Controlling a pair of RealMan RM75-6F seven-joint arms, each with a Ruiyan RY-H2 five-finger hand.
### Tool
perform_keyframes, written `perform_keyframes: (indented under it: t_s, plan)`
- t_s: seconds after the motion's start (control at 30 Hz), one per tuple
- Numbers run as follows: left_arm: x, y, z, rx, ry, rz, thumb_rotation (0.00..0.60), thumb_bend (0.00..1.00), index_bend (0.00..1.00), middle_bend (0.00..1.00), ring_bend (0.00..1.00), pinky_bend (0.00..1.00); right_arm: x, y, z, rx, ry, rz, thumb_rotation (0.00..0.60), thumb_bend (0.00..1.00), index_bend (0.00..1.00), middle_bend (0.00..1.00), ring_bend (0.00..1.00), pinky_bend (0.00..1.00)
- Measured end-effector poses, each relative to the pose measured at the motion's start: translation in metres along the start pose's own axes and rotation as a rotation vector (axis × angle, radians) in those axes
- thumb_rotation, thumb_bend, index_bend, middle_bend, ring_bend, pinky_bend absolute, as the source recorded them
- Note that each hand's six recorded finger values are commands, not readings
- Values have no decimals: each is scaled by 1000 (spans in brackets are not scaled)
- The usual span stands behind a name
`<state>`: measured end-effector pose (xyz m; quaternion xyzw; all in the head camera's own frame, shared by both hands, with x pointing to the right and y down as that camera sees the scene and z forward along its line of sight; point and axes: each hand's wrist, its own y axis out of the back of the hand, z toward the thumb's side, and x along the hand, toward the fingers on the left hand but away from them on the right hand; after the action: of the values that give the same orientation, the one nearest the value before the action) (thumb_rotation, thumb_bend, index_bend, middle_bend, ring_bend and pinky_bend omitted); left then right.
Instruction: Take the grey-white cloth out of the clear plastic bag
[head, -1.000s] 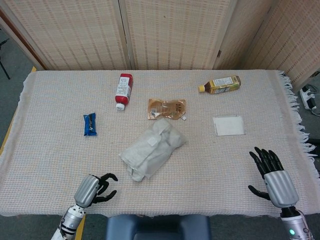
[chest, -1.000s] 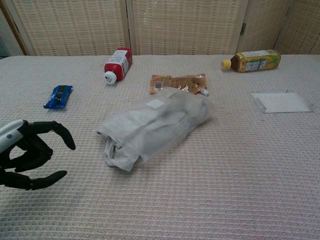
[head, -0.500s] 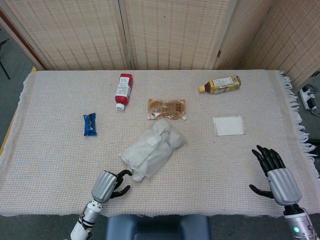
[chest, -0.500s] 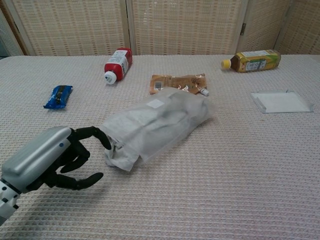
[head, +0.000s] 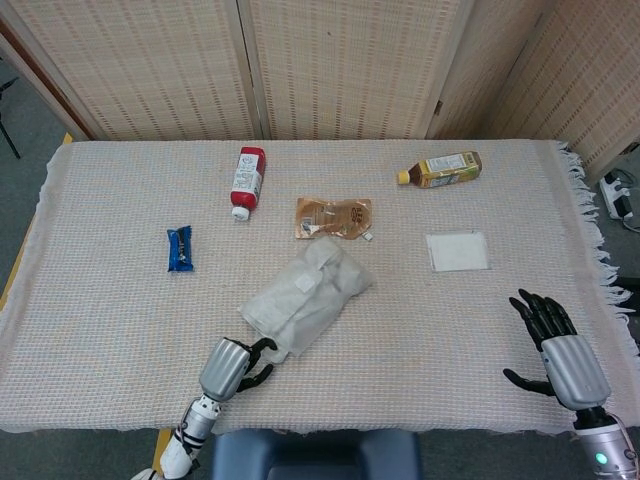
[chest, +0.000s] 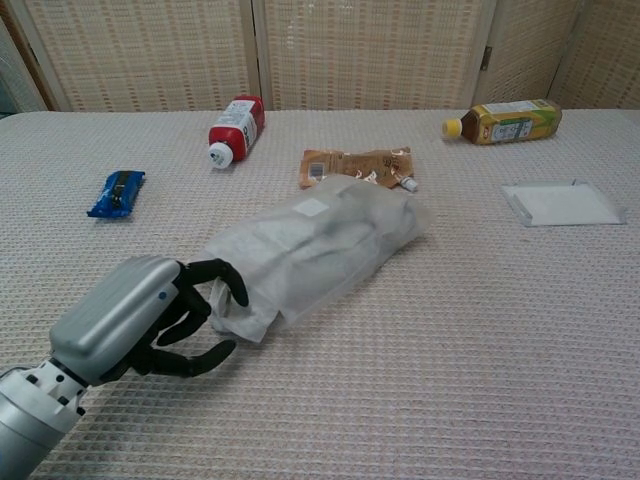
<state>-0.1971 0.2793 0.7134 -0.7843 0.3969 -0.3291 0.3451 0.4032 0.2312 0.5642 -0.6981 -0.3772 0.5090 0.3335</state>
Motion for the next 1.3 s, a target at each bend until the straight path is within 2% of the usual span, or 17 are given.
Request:
perform_keyframes:
  t_s: [0.23,0.57,0.9,1.03,1.1,1.2,1.3]
  plan:
    - [6,-6,-4,19,-2,4,600,353,533,1000,1000,1000,1,0,0,-2,3,4,600,75,0,0,0,0]
    - [14,-9,-6,-14,-14,37,600,518,686,1000,1000,1000,1,-5,0,8,-2,23,600,74,0,0,0,0]
    - [13,0,-12,-22,-17,77,600,555,707,1000,1000,1000,0,-13,3,28,1,40,600,76,0,0,0,0]
    - [7,9,-15,-23,-25,94,600,562,712,1000,1000,1000,-12,-25,10,25,19,46,600,82,7,0,0,0]
    - [3,13,-17,-26,-28,102,600,563,713,1000,1000,1000,-22,-30,17,11,37,42,600,96,83,0,0,0]
    - [-1,19,-18,-32,-29,112,600,563,715,1000,1000,1000,-43,-35,30,5,64,12,600,107,268,0,0,0]
    - [-5,25,-21,-33,-25,117,600,563,717,1000,1000,1000,-65,-43,43,17,77,-19,600,112,366,0,0,0]
